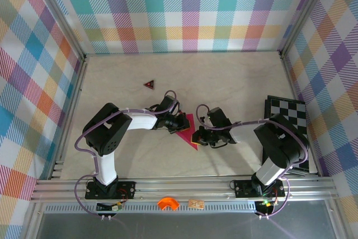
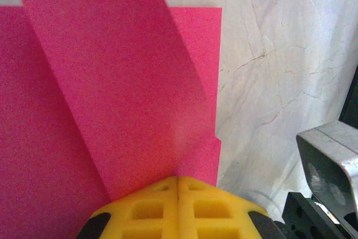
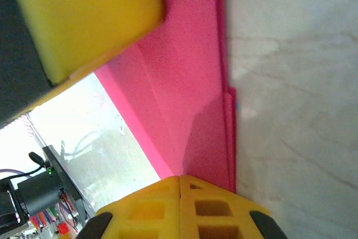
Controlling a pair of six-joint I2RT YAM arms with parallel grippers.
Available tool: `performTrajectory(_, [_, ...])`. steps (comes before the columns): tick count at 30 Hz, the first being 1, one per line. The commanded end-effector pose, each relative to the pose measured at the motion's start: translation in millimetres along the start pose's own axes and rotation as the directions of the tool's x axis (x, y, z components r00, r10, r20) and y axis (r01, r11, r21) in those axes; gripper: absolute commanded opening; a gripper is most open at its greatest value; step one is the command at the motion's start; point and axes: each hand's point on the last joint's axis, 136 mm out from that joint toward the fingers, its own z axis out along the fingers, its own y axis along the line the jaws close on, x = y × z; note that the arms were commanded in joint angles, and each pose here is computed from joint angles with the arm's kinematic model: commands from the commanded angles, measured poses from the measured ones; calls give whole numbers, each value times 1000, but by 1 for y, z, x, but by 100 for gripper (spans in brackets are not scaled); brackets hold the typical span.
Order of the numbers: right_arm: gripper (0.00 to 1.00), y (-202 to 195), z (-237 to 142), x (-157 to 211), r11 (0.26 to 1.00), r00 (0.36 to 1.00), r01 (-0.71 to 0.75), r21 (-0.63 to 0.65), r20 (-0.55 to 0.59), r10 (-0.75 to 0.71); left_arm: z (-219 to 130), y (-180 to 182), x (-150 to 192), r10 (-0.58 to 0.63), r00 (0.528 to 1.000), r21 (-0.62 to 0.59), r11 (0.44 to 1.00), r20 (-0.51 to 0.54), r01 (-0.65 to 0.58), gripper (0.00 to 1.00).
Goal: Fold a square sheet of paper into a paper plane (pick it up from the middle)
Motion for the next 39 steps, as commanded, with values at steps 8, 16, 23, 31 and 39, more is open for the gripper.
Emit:
performTrajectory(8, [2, 19, -4, -35, 1000, 998, -29, -1, 50, 29, 8, 48, 13, -61, 998, -152, 987, -16, 57, 0])
performTrajectory(16, [0, -38, 15, -7, 984, 991, -130, 124, -20, 133, 5, 38, 9, -42, 999, -138, 990, -16, 40, 0])
performTrajectory(23, [0, -66, 4, 34, 976, 987, -113, 188, -94, 132, -2, 16, -5, 28, 1000, -99, 995, -4, -28, 1])
performTrajectory(31, [0, -71, -1, 45, 976, 986, -80, 202, -126, 106, -5, 29, -20, -1, 1000, -91, 996, 29, 3, 1])
performTrajectory(39, [0, -70, 0, 44, 978, 986, -78, 192, -127, 104, -16, 45, -49, -29, 997, -89, 995, 78, 36, 1])
